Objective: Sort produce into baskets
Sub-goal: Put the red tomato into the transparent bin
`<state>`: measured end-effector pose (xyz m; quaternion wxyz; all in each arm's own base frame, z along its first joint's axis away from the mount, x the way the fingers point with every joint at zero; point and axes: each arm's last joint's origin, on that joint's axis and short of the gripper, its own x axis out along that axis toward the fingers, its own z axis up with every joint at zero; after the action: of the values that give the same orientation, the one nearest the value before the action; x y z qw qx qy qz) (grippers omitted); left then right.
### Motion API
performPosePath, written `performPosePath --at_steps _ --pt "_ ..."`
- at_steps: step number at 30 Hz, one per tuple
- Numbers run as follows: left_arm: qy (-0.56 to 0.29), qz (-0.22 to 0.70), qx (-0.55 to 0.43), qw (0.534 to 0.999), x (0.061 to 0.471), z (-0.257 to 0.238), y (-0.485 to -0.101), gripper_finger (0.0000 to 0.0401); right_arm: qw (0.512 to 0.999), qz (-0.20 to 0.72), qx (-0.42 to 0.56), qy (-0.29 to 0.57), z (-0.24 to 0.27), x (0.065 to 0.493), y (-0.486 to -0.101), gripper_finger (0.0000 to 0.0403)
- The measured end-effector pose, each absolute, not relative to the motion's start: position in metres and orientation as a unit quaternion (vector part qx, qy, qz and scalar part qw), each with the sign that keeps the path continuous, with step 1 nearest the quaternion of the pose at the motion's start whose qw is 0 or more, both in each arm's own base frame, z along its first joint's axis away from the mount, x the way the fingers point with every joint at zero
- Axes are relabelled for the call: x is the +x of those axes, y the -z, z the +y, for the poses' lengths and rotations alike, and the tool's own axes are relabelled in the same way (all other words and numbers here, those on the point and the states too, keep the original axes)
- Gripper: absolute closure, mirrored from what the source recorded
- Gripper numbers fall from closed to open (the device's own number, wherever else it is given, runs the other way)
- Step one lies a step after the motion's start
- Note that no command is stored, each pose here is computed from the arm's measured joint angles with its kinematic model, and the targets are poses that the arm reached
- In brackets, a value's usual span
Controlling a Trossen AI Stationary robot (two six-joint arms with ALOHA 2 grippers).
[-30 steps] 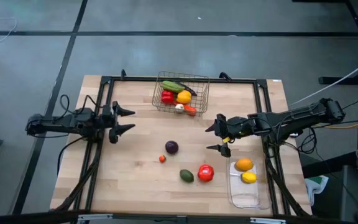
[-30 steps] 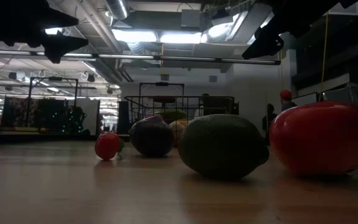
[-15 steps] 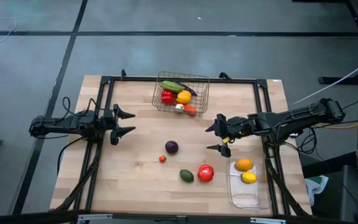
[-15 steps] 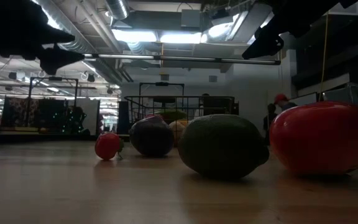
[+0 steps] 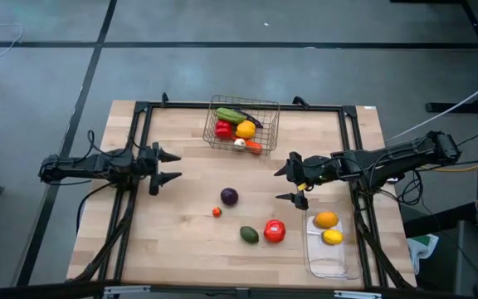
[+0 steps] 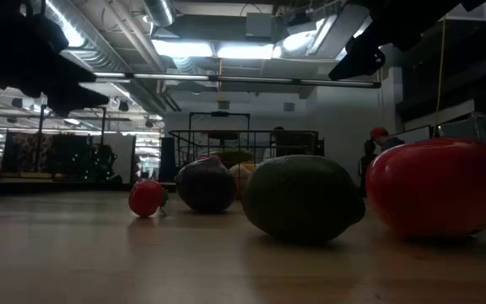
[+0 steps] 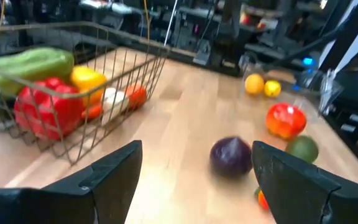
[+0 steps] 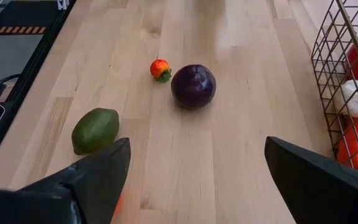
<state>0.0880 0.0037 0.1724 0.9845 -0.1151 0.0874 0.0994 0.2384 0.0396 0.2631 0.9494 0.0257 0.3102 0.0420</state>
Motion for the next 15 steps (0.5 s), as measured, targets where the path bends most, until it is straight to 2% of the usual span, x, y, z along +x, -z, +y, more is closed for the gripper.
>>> performPosePath --at_steps 5,15 --pt "-0.104 0.128 -0.110 0.980 0.0860 0.0037 -0.1649 0.0102 0.949 0.310 0.026 -0.042 0.0397 0.2383 -0.2631 0.0036" --pt "-0.105 0.132 -0.109 0.980 0.0859 0.0037 -0.1645 0.0102 0.945 0.324 0.026 -0.035 0.0391 0.2367 -0.2608 0.0036"
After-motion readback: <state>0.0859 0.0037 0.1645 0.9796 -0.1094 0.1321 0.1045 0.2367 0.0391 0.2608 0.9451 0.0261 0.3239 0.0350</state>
